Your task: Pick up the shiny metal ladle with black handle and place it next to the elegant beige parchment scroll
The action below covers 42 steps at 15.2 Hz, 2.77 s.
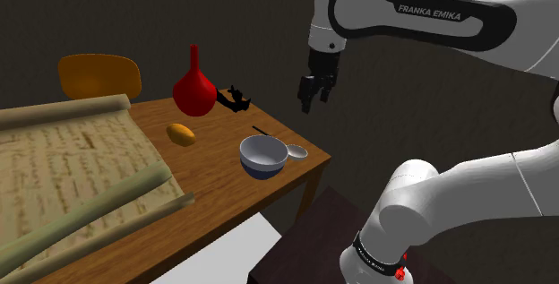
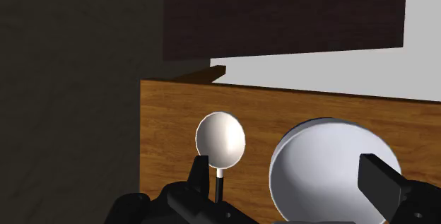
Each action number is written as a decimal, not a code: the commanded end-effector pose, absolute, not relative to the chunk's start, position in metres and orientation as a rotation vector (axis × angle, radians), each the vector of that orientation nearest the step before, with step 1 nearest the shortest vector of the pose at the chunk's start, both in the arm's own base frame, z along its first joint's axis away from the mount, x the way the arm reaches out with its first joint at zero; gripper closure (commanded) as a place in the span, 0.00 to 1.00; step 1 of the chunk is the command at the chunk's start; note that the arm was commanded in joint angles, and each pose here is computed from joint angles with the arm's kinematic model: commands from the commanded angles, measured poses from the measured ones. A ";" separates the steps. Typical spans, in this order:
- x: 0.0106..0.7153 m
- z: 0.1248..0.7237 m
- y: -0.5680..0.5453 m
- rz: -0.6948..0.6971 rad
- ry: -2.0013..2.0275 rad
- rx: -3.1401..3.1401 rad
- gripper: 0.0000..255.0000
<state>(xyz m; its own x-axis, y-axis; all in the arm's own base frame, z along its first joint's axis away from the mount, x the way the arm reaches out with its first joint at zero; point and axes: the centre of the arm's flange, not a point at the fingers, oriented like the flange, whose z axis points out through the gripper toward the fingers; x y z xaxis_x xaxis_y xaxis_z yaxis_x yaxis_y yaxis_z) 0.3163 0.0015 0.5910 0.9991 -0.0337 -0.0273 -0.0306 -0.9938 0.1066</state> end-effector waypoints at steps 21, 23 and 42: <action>0.446 0.392 -0.111 0.167 -0.203 3.202 0.00; 0.460 0.373 -0.121 0.189 -0.219 3.217 0.00; 0.465 0.333 -0.117 0.189 -0.219 3.217 1.00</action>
